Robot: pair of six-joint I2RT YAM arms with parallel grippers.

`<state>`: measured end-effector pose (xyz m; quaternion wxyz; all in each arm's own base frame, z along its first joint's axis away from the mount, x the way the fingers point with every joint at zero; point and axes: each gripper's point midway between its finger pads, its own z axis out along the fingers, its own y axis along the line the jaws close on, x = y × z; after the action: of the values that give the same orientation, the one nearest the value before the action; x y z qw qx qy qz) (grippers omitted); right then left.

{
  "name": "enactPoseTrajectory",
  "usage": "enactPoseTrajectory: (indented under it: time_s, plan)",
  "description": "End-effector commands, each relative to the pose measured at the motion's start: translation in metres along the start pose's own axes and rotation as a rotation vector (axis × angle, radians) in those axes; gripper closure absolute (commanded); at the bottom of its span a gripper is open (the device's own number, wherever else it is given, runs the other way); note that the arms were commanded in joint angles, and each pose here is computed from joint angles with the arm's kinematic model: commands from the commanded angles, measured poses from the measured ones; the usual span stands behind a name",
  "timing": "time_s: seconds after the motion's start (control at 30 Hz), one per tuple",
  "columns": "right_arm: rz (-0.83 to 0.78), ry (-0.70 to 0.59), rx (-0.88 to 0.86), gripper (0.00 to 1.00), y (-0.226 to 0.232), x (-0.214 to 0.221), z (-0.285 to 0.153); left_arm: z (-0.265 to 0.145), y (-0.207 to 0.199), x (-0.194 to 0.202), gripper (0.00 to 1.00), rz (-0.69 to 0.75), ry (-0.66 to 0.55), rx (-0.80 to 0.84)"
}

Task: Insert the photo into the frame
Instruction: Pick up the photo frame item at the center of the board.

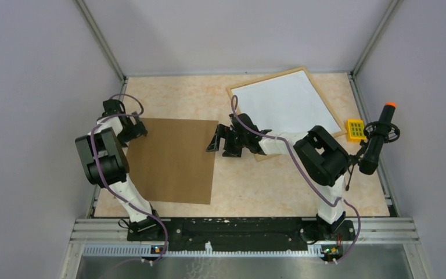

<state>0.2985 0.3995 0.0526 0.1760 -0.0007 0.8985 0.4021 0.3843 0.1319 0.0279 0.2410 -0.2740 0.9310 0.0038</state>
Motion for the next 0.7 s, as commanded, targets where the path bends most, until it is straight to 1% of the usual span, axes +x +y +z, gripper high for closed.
enactPoseTrajectory:
  time_s: [0.0,0.13,0.37,0.47,0.57,0.67]
  plan:
    - [0.013,-0.028,0.048,0.10,-0.006,-0.004,0.008,0.009,-0.033,0.029,0.01,-0.007,0.095,0.200]
    - [0.013,-0.029,0.050,0.10,-0.005,-0.007,0.010,0.007,-0.039,0.027,0.02,-0.010,0.088,0.236]
    - [0.058,-0.044,0.025,0.10,0.003,-0.007,0.018,0.016,-0.042,0.056,0.02,-0.081,0.180,0.258]
    - [0.076,-0.075,-0.030,0.10,0.020,-0.013,0.020,0.017,-0.042,0.068,0.01,-0.117,0.215,0.257]
    - [0.082,-0.105,-0.100,0.10,0.043,-0.025,0.019,0.015,-0.048,0.077,0.02,-0.148,0.237,0.290]
    - [0.078,-0.126,-0.200,0.13,0.075,-0.036,0.011,0.010,-0.055,0.082,0.02,-0.166,0.253,0.333]
